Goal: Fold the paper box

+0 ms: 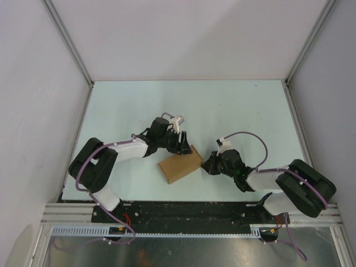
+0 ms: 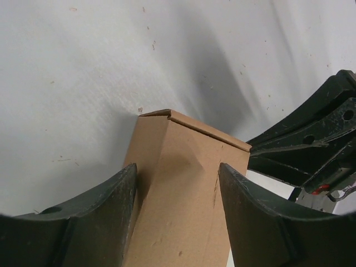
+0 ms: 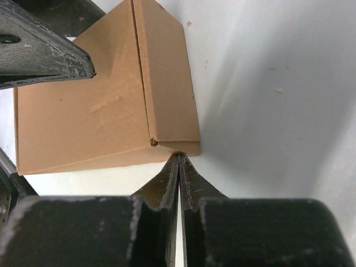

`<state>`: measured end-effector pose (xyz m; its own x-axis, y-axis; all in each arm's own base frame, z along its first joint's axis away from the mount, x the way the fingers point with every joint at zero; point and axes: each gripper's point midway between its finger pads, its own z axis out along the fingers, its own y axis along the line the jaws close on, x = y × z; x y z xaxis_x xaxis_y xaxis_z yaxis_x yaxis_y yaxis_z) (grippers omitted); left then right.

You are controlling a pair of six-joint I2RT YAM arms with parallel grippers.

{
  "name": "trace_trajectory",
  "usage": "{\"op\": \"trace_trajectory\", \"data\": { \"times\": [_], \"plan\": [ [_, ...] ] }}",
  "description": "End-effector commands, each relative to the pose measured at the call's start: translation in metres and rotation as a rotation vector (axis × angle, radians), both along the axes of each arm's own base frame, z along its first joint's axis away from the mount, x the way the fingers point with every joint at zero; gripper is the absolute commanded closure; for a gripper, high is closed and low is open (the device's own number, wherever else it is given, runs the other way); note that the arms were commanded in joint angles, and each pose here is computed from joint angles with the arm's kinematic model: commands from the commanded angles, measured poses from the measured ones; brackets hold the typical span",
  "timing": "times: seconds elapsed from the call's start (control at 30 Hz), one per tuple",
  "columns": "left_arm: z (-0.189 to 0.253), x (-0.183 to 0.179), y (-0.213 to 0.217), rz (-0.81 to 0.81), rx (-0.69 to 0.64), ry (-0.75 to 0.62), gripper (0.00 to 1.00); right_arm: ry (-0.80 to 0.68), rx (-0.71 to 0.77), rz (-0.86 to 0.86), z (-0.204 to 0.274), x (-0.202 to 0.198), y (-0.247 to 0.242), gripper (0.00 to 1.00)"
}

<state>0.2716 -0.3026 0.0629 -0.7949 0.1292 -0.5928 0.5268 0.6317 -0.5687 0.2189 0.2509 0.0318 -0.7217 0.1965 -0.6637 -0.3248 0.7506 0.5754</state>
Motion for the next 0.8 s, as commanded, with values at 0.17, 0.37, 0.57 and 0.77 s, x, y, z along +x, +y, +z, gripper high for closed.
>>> {"op": "trace_trajectory", "data": {
  "times": [0.17,0.37,0.57,0.77],
  "plan": [
    [0.015,-0.002,-0.018,-0.075,-0.08,-0.031,0.36,-0.086,0.042,0.029,0.019,0.021,0.018,0.95],
    [0.012,-0.011,-0.025,-0.105,-0.094,-0.017,0.36,-0.09,0.051,0.027,0.018,0.023,0.02,0.96],
    [0.009,-0.012,-0.025,-0.104,-0.088,-0.02,0.36,-0.1,0.058,0.031,0.02,0.024,0.022,0.96],
    [0.02,0.001,-0.017,-0.039,-0.052,-0.078,0.34,-0.034,-0.01,0.028,0.01,0.01,0.01,0.95]
  ]
}}
